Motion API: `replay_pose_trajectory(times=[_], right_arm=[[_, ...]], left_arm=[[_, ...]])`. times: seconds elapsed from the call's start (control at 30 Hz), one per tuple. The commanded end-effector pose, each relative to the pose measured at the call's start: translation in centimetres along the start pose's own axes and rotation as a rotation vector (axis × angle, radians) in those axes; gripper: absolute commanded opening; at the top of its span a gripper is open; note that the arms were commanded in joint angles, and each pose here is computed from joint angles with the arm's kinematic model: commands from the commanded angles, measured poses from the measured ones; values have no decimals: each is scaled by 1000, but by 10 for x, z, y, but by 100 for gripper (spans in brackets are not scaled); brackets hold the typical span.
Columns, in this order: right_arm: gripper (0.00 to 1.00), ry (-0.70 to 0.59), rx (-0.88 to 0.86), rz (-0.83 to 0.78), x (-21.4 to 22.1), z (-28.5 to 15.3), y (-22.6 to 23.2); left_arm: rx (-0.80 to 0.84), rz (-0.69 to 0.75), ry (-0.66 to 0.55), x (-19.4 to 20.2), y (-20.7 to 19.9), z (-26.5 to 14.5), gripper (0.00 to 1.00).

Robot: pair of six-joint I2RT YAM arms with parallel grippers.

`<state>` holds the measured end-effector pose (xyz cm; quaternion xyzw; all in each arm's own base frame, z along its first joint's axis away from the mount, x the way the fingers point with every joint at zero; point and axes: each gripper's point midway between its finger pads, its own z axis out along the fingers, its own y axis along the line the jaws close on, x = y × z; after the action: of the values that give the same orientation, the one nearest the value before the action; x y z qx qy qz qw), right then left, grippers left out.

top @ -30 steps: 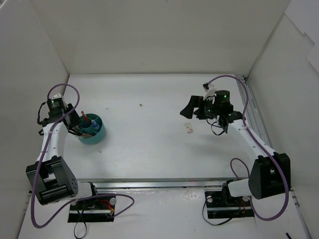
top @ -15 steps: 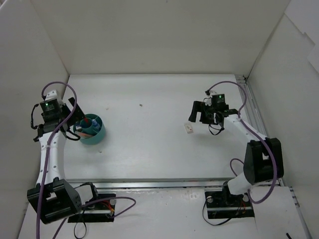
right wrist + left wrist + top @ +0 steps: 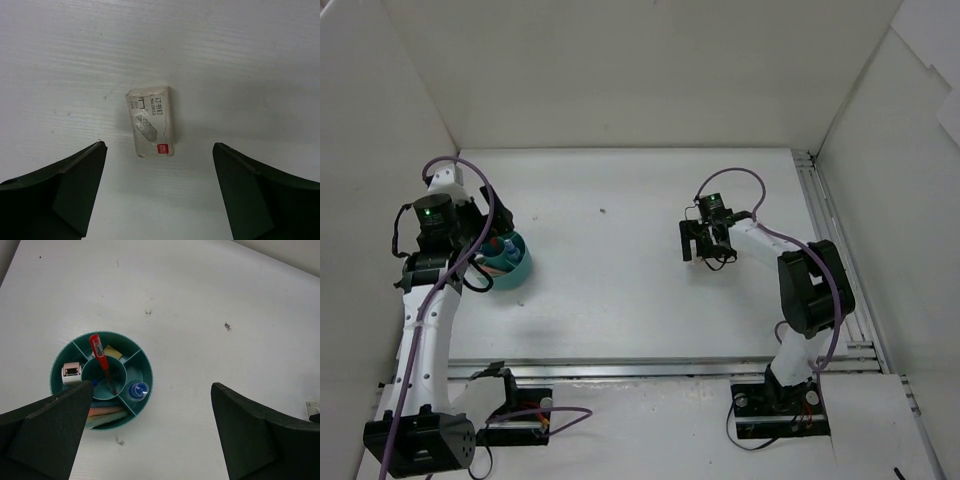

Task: Sort the stationery into containers
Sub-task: Pick up the stationery from the center of the board.

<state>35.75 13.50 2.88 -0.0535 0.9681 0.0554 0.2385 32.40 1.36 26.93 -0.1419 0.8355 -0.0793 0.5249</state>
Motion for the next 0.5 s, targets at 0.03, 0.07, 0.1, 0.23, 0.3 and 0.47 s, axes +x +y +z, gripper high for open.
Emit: replay_pose_trajectory(times=[0.03, 0.07, 0.1, 0.23, 0.3, 0.47], right_arm=[[76, -4, 141, -11, -12, -4, -20], [72, -1, 143, -11, -12, -3, -19], [64, 13, 145, -16, -10, 0, -19], [47, 46, 124, -32, -5, 7, -9], [43, 59, 116, -46, -2, 8, -5], [20, 56, 106, -71, -1, 4, 0]], left_arm=[[2, 0, -70, -23, -7, -5, 100], [8, 6, -66, -22, -10, -5, 100], [3, 8, -71, -24, -9, -5, 100], [9, 20, -77, -25, -14, -7, 100], [0, 23, -73, -24, -12, -6, 100], [8, 34, -71, -24, -15, -6, 100]])
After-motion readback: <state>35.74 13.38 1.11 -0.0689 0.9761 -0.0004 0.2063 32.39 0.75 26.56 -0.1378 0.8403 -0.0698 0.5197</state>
